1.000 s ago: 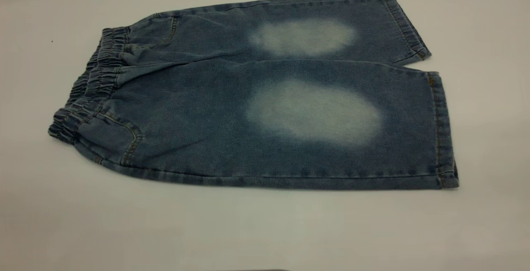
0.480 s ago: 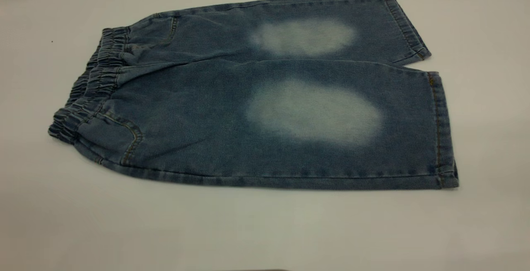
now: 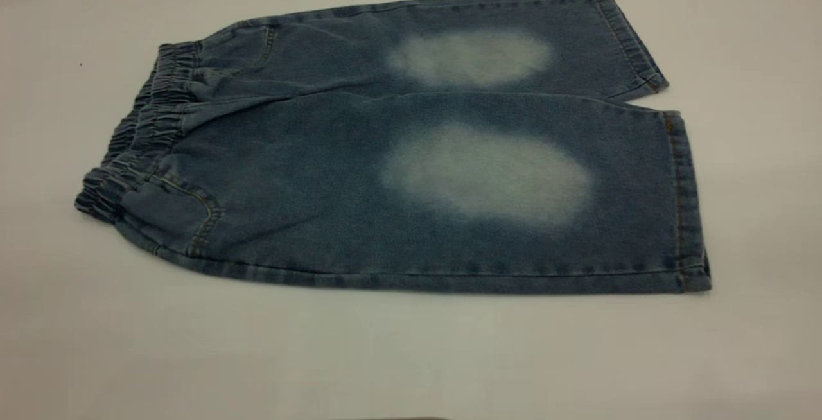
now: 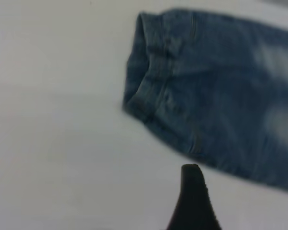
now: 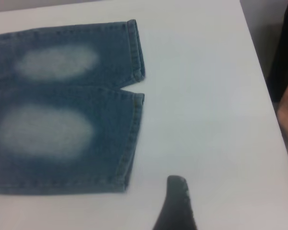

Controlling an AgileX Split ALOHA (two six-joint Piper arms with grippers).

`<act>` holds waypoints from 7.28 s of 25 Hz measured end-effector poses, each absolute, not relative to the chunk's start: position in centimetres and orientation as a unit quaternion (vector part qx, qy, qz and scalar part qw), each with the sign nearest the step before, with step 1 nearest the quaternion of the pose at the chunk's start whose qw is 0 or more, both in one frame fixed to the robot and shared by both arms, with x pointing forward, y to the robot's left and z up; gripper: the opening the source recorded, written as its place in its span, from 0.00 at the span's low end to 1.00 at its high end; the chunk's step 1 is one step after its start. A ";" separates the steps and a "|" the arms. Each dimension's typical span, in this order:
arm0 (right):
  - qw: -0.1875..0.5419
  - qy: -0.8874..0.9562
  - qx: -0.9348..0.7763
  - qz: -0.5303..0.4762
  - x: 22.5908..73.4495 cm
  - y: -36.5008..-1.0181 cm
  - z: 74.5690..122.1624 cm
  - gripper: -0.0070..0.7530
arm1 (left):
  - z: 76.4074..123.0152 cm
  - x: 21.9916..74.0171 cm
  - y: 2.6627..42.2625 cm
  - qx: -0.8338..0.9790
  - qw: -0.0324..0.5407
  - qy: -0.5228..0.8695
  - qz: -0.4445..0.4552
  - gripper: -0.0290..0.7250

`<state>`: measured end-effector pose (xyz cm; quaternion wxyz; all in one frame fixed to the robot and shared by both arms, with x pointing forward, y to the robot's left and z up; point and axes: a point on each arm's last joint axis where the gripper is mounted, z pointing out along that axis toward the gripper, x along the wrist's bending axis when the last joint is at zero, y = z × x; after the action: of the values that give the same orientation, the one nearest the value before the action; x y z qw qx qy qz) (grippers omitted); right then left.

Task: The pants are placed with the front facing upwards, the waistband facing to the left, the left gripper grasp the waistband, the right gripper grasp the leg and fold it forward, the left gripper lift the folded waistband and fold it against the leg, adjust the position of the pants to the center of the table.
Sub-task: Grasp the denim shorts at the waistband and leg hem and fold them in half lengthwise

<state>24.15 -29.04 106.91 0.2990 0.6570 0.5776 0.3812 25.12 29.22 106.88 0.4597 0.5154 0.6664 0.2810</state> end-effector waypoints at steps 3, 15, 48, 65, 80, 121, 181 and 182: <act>0.285 0.579 0.663 0.380 25.9 -29.0 108.7 0.66 | 107.6 28.1 29.3 0.518 0.442 0.680 0.273 0.65; 0.186 0.599 0.703 0.336 35.1 -28.8 108.5 0.80 | 103.7 41.6 29.6 0.593 0.289 0.727 0.190 0.65; 0.134 0.647 0.657 0.363 37.5 -27.6 107.9 0.79 | 86.4 54.5 30.7 0.581 0.175 0.785 0.129 0.65; 0.134 0.647 0.657 0.363 37.5 -27.6 107.9 0.79 | 83.0 55.3 30.8 0.565 0.156 0.803 0.112 0.60; 0.113 0.677 0.622 0.377 37.8 -27.0 107.8 0.77 | 85.0 55.5 30.7 0.557 0.178 0.801 0.125 0.09; -0.041 0.852 0.515 0.085 49.0 -15.8 88.3 0.77 | 93.0 54.1 30.4 0.588 0.220 0.763 0.156 0.09; 0.088 0.799 0.549 0.229 53.5 -17.5 95.5 0.05 | 97.6 57.5 30.1 0.562 0.262 0.771 0.145 0.09; 0.096 0.794 0.551 0.237 53.9 -17.7 95.8 0.05 | 97.7 57.6 30.0 0.555 0.270 0.772 0.149 0.09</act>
<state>53.91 -17.68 95.77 0.0964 0.5512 0.7941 0.2372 57.59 30.05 97.68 0.2703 0.5553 0.7723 0.1486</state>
